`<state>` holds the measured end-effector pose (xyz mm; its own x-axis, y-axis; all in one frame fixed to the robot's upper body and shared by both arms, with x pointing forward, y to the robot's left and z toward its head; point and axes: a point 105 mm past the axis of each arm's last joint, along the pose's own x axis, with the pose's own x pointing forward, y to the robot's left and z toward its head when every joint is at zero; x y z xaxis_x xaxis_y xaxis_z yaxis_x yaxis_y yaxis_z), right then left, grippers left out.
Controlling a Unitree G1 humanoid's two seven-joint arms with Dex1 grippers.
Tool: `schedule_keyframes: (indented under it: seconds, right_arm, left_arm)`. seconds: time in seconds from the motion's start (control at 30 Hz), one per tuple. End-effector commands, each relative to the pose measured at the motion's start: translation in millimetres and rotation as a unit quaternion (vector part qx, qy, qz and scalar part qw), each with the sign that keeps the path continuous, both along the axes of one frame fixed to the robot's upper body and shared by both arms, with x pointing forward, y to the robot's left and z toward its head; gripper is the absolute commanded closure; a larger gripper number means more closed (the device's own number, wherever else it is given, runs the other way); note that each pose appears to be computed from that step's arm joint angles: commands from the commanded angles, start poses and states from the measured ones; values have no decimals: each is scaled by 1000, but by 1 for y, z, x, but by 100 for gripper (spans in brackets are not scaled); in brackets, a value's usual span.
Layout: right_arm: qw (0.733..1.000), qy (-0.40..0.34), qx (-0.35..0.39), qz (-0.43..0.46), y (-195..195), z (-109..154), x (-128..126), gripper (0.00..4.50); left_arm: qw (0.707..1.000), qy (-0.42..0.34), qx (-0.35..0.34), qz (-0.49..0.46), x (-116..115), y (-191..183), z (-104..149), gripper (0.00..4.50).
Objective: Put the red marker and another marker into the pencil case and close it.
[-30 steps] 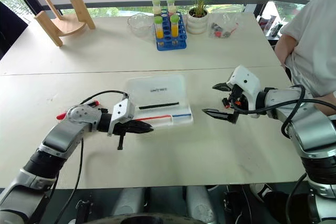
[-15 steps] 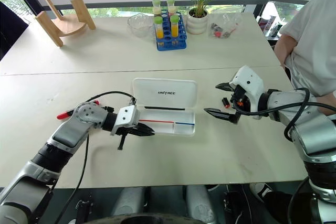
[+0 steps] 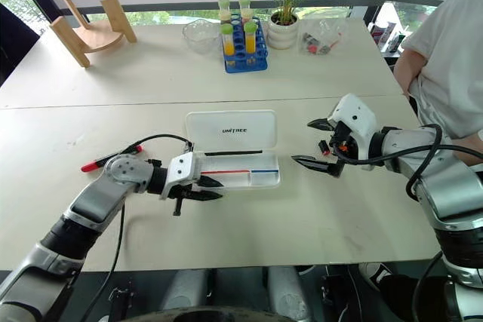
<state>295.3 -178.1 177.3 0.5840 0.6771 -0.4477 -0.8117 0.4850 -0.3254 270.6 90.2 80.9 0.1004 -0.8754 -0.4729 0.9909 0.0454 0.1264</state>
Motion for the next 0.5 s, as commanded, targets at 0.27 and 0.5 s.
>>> schedule_keyframes:
  seconds: [0.27,0.5]
  right_arm:
    - [1000,-21,5,12,4,10,0,0]
    - [1000,-19,8,12,4,8,0,0]
  left_arm:
    - [988,-91,-120,33,11,4,73,3]
    - [980,-72,-134,124,6,55,119,3]
